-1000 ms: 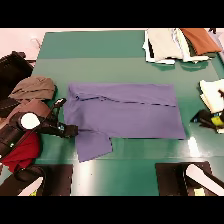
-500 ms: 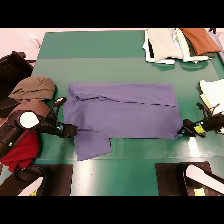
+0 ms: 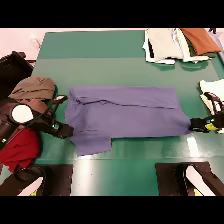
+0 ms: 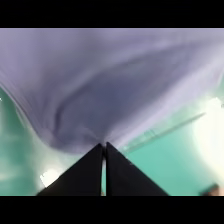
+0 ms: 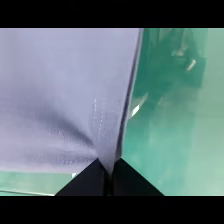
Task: Fold the shirts.
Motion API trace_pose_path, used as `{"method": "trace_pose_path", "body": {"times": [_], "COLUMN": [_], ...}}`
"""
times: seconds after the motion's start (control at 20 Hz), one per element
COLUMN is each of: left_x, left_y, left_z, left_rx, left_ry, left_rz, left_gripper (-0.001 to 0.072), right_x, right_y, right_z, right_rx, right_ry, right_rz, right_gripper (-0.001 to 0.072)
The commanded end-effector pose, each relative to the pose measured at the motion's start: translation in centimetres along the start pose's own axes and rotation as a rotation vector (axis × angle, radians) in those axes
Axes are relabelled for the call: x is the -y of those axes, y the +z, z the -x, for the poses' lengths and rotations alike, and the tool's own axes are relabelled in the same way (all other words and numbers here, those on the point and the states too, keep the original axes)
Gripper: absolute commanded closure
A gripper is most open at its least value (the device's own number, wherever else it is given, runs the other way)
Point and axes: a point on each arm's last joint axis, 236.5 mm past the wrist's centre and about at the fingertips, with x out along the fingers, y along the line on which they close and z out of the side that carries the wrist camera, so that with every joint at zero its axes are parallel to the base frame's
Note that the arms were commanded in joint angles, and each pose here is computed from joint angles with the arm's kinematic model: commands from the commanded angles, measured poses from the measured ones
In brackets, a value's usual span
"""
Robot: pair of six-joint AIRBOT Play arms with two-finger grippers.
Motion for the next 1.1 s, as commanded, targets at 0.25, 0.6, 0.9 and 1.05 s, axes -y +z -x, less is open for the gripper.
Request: {"method": "trace_pose_path", "body": {"times": [0.25,0.6,0.9,1.05], "left_x": [-4.8,-8.4,-8.9,-7.9], "left_y": [16.3,25.3,26.8,26.9], "left_z": [4.1,-0.9,-1.8,-0.1], "left_rx": [0.346,0.372,0.395,0.378], "left_ry": [0.197,0.202,0.195,0.178], "left_rz": [-0.081,-0.139,-0.067,-0.062], "left_gripper": [0.0683,0.0682,0.0154,0.0343], "right_x": [-2.1,-3.1,-5.6,-4.0], "right_y": [11.1,19.5,24.5,23.7], "right_z": [1.4,-0.8,-1.1,-0.5], "right_rx": [0.109,0.095,0.160,0.150], "right_ry": [-0.021,-0.007,0.251,0.326], "right_rz": [0.067,0.093,0.031,0.053], "right_gripper": [0.0696,0.0696,0.0253,0.0252]}}
